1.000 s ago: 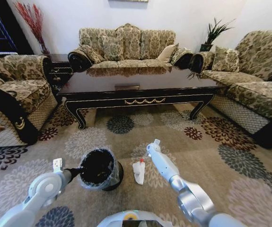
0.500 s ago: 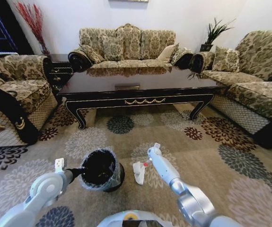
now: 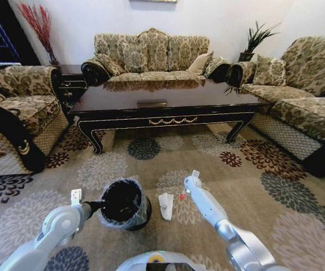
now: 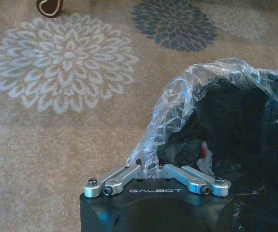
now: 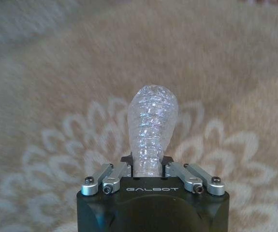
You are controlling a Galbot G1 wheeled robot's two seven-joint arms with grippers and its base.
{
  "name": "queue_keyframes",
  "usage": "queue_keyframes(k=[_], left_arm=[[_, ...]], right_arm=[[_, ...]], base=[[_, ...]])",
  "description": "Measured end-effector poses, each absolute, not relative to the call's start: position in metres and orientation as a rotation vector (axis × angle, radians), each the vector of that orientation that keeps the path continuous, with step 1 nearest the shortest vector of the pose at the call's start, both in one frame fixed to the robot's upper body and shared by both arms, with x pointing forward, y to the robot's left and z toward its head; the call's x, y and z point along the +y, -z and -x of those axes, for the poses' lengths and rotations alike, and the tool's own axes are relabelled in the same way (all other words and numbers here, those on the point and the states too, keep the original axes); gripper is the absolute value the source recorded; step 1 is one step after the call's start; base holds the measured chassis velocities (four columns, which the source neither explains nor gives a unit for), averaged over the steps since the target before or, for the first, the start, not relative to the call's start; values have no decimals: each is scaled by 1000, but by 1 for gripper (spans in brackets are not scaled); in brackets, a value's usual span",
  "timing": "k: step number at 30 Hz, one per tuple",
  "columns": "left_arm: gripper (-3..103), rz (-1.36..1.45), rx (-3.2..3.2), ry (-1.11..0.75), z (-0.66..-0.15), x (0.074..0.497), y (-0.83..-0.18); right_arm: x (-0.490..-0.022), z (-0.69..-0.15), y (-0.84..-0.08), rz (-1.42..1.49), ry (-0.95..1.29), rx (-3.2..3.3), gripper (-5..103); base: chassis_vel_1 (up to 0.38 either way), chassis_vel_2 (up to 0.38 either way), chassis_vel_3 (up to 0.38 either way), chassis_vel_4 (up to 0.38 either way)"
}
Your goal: Move to the front of the table and pick up the trash from the floor, then place it into the trash bin.
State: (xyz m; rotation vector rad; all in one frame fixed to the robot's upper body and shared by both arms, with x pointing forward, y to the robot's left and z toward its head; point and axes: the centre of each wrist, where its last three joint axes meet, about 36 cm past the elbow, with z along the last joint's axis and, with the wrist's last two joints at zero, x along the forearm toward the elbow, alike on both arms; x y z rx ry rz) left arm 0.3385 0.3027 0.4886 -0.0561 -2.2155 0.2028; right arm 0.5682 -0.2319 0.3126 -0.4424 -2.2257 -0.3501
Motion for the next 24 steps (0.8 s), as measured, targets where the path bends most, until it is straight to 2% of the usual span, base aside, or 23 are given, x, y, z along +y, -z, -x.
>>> queue_keyframes(k=[7,11,20,24], left_arm=[[2,94,-2237,-136,-365,297,-495],[2,165,-2237,-58,-391,285,-499],[2,302,-2199,62,-412,266,-497],[2,459,-2155,75,-432,225,-496]], right_arm=[[-276,-499,-367,341,298,-2400,25],[-291,-439,-415,143,218,-2573,25],[-263,-370,-474,-157,231,-2772,25],[-255,-342,-499,-298,266,-2882,25]], base=[[0,0,0,0],[0,0,0,0],[0,0,0,0],[0,0,0,0]])
